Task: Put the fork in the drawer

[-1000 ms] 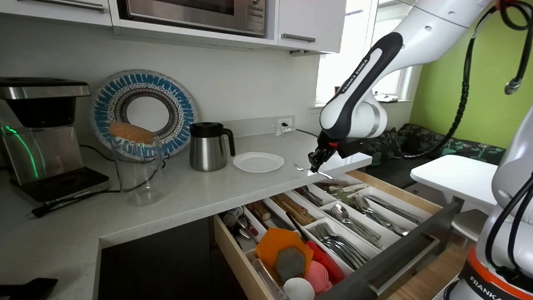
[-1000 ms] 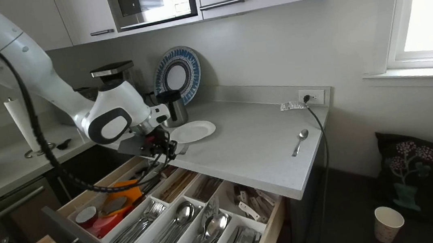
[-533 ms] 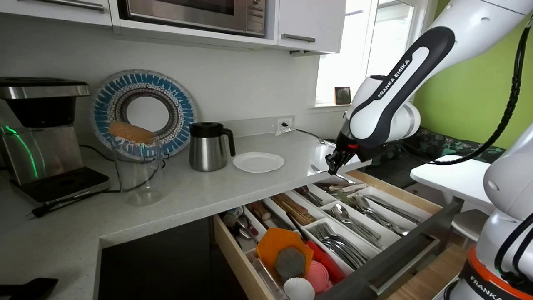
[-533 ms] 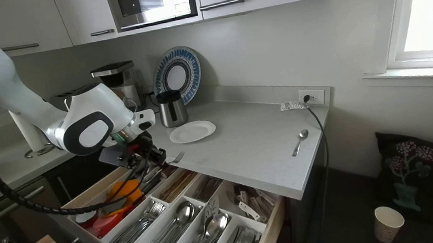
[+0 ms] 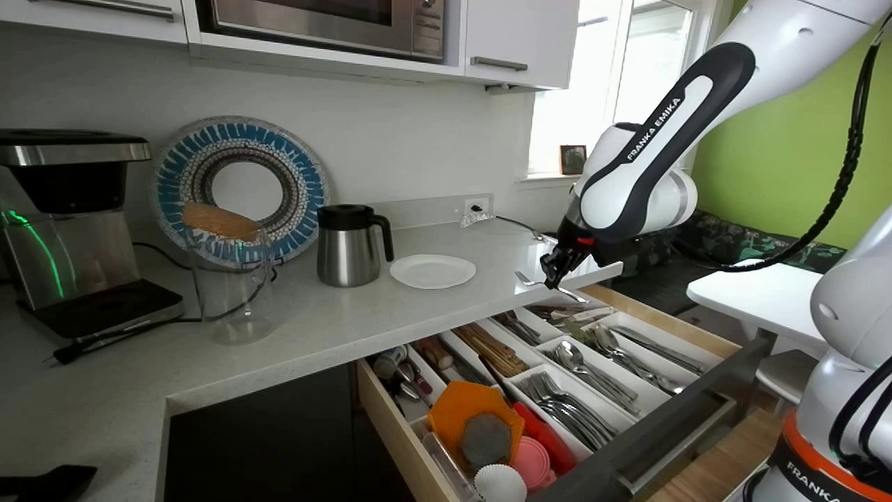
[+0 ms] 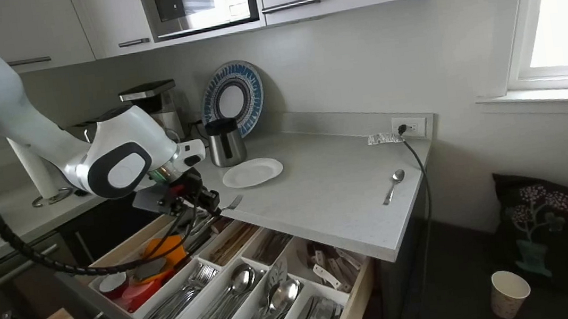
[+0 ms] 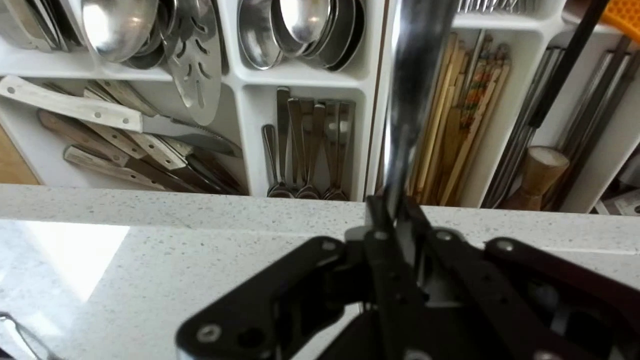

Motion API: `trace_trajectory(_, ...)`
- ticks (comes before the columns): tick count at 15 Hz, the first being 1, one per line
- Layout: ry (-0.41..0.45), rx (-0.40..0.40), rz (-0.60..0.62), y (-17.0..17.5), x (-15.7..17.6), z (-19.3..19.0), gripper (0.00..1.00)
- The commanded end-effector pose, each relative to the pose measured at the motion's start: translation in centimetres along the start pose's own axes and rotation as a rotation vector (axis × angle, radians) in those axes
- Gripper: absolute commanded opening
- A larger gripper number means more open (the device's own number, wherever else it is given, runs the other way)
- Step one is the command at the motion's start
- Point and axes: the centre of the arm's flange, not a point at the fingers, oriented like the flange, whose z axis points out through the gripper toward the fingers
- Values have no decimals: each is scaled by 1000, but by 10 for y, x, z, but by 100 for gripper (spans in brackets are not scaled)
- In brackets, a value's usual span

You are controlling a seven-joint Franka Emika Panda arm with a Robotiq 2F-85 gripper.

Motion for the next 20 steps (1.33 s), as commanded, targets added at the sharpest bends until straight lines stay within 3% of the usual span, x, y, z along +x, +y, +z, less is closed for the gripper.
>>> trace_trajectory(1, -72, 50, -53, -24, -18, 14, 2)
trace_trajectory(6, -234, 118, -102, -64, -47, 47, 2)
trace_trajectory(11, -367, 101, -52, -61, -82, 73, 2)
trace_trajectory(20, -466, 102, -70, -69, -113, 98, 2)
